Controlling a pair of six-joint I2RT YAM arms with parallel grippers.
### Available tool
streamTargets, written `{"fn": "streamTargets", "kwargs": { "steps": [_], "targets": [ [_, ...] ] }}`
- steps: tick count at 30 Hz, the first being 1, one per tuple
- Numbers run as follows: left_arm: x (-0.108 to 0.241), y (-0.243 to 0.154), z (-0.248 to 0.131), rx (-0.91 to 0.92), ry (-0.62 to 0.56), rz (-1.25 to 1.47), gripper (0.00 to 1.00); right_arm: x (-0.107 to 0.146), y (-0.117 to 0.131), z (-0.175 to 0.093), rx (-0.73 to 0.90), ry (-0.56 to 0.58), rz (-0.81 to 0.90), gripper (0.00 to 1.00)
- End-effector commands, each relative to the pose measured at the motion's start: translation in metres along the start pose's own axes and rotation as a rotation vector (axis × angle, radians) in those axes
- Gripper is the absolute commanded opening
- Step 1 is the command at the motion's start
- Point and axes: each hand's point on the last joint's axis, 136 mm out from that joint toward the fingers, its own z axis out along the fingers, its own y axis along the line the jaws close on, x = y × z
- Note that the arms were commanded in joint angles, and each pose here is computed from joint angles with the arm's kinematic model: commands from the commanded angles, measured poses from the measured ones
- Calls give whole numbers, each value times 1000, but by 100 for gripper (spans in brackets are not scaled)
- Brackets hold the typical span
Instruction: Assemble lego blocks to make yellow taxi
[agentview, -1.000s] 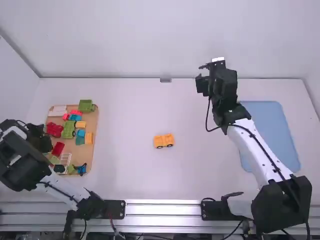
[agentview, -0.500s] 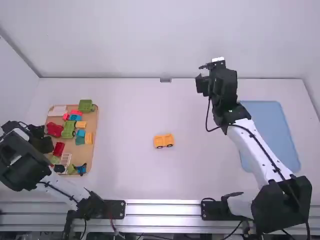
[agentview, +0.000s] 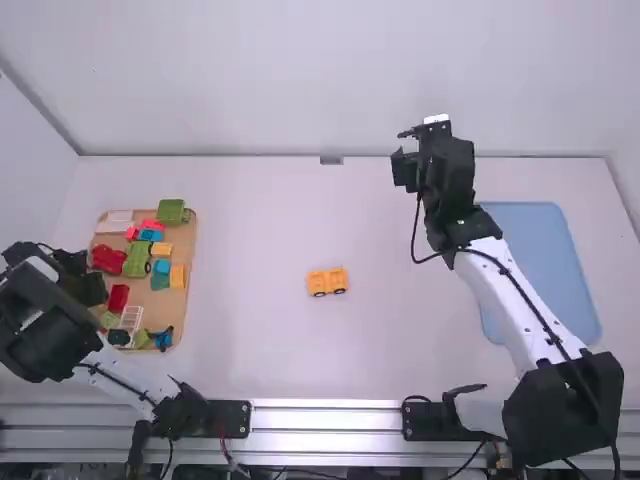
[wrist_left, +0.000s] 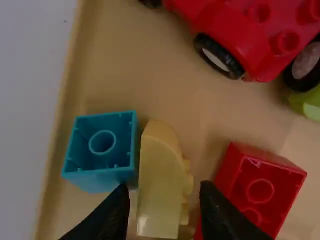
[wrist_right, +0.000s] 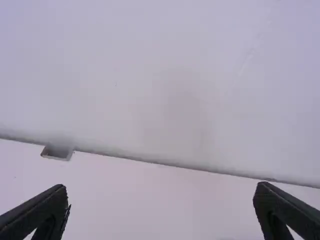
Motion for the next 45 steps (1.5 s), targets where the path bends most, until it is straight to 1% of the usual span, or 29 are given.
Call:
{"fn": "streamTargets", "kwargs": {
  "steps": [1,11,22,27,33,44,45],
  "targets": [
    [7,-7,7,25,19,-13,39,-15,-3,0,6,-28,10,99],
    [12,-11,10,38,28,-45,35,-15,-3,0,6,-27,10,99],
    [7,-7,16,15,-15,-44,39,-14,-3,0,6,-26,9,99],
    [3,-5,17,8,-28,-42,39,-10,-2,0,3,-7,4,99],
    [2,-10,19,33,-37,-40,40,-9,-2,0,3,-6,4,99],
    [2,-8,20,25,-36,-42,40,-8,-2,0,5,-2,3,98],
    [0,-9,20,23,-42,-36,41,-8,-2,0,5,-2,3,99]
  ]
}}
